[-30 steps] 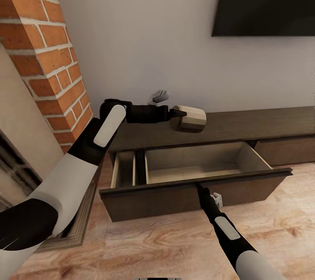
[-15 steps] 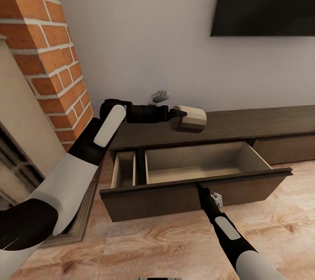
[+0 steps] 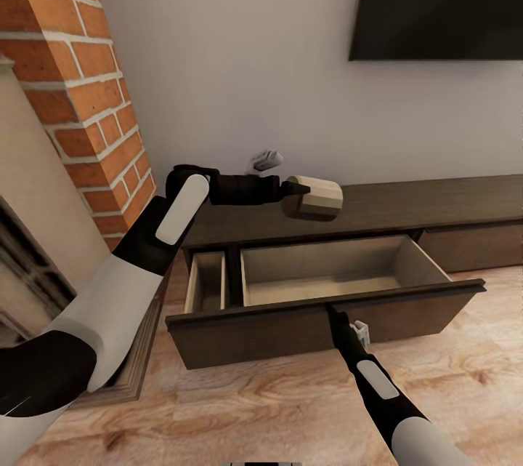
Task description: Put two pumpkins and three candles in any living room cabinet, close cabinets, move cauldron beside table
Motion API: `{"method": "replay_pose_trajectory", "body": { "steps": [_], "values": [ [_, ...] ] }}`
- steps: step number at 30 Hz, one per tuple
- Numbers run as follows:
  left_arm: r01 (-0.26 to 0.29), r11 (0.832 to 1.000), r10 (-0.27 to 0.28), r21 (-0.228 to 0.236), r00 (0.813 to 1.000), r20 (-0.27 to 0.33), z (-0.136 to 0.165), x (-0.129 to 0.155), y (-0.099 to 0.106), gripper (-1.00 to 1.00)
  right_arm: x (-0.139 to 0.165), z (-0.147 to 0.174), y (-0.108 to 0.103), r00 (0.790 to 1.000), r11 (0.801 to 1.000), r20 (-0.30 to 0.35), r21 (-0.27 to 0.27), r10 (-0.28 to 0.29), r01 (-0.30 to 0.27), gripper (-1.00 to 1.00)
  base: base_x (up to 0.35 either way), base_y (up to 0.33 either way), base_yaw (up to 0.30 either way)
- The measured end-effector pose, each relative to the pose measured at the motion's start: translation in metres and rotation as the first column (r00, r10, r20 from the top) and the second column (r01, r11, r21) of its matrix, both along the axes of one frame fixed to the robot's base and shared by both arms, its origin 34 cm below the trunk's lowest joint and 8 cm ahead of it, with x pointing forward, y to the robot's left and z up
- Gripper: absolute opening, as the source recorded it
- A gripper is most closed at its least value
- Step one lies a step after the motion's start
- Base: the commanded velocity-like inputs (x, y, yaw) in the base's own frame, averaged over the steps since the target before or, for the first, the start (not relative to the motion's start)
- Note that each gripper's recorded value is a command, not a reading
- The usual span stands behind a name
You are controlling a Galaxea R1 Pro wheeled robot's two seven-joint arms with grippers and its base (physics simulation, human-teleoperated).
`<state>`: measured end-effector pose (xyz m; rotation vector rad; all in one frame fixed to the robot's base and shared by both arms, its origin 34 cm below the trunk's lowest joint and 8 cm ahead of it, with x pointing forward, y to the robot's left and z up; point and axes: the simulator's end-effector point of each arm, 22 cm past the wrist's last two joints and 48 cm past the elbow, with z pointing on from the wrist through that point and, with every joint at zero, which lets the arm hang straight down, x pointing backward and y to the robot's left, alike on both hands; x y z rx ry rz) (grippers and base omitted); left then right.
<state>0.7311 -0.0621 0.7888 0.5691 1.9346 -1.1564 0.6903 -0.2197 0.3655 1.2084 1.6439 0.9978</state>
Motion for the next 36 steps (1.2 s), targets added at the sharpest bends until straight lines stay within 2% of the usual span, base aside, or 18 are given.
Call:
{"method": "replay_pose_trajectory", "body": {
  "steps": [26, 27, 28, 36],
  "values": [
    [-0.001, 1.0, 0.001, 0.001, 1.0, -0.002, -0.001, 0.0, 0.0, -1.0, 0.004, 0.0, 0.0, 1.0, 1.0, -0.004, -0.007, 0.0, 0.0, -1.0, -0.015, 0.0, 0.0],
    [-0.001, 1.0, 0.001, 0.001, 1.0, -0.002, -0.001, 0.0, 0.0, -1.0, 0.004, 0.0, 0.0, 1.0, 1.0, -0.004, -0.007, 0.0, 0.0, 1.0, 0.0, 0.0, 0.0],
    [-0.001, 1.0, 0.001, 0.0, 1.0, -0.002, -0.001, 0.0, 0.0, -1.0, -0.006, -0.007, 0.019, 0.998, 0.998, -0.012, -0.021, 0.064, -0.065, 1.0, 0.0, 0.0, 0.0],
    [-0.002, 1.0, 0.002, 0.001, 1.0, -0.002, -0.001, 0.001, 0.0, -1.0, -0.009, -0.01, 0.021, 0.997, 0.997, -0.022, -0.023, 0.072, -0.072, 1.0, 0.0, 0.0, 0.0]
  ]
}}
